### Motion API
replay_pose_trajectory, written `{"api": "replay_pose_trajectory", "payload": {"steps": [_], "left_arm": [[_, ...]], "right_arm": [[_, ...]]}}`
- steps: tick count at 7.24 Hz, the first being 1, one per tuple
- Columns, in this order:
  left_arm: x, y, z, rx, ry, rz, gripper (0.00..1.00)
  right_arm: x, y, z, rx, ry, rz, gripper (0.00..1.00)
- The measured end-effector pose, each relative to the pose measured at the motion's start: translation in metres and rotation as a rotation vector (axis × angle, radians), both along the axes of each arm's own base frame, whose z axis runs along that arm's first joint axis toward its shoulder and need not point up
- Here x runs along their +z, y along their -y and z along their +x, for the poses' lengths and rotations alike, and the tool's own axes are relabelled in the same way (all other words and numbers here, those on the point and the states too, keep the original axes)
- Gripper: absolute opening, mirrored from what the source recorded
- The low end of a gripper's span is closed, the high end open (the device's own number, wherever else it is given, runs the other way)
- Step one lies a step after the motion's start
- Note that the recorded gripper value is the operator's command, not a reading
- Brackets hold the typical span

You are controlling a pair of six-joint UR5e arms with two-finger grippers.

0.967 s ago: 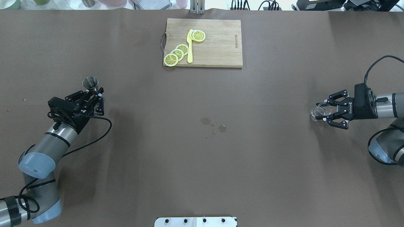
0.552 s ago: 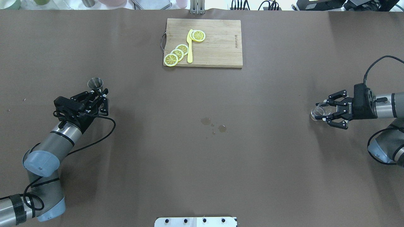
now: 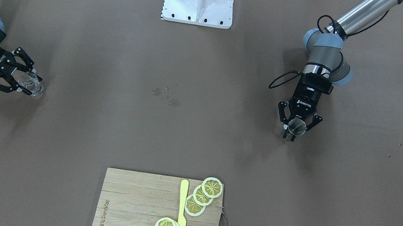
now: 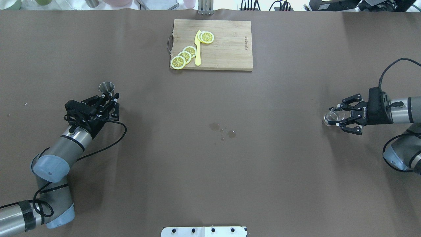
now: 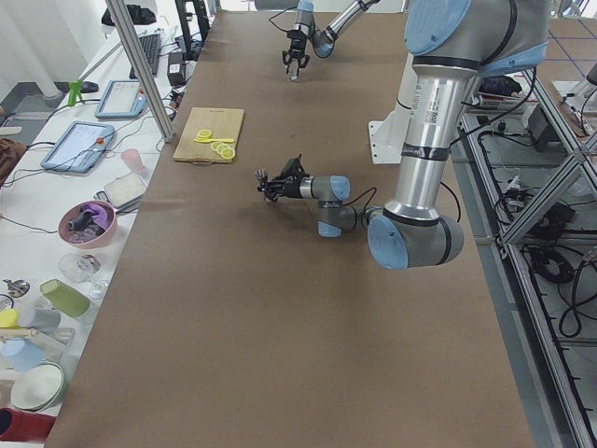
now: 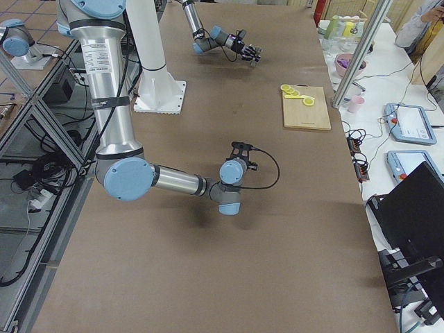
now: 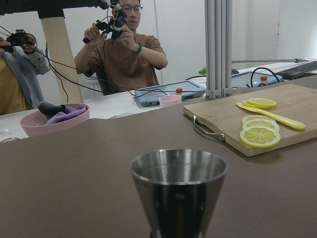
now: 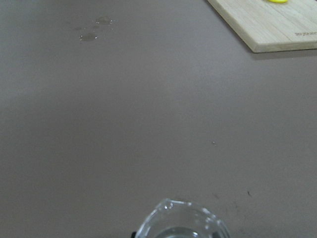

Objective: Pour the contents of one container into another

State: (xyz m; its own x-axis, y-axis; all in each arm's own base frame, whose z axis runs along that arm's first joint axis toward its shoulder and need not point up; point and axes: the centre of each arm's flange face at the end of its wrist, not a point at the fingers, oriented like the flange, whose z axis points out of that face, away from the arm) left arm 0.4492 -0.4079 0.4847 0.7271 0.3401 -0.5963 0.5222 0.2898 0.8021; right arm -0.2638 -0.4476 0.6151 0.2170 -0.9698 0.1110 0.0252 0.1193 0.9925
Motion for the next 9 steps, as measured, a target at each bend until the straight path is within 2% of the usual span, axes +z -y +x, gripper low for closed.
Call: {"api": "replay_pose_trajectory", "payload": {"steps": [2, 4, 5, 9], "left_arm": [[-0.0008, 0.0001, 0.0011, 0.004, -0.001, 0.0, 0.0], [-0.0018, 0.0, 0.0011, 0.005, -0.004, 0.001, 0.0], [-0.0022, 0.0, 0.001, 0.005, -0.005, 0.002, 0.0], [-0.0033, 0.0001, 0.0002, -0.001, -0.005, 0.005, 0.06]], "right_arm": [[-0.0007, 0.0004, -0.0002, 0.001, 0.001, 0.001, 0.31], [-0.0009, 0.0006, -0.0002, 0.002, 0.002, -0.001, 0.69], [-0.0011, 0.0006, -0.0002, 0.002, 0.003, -0.007, 1.0], [-0.0049, 0.0, 0.0012, 0.004, 0.025, -0.059, 1.0]]}}
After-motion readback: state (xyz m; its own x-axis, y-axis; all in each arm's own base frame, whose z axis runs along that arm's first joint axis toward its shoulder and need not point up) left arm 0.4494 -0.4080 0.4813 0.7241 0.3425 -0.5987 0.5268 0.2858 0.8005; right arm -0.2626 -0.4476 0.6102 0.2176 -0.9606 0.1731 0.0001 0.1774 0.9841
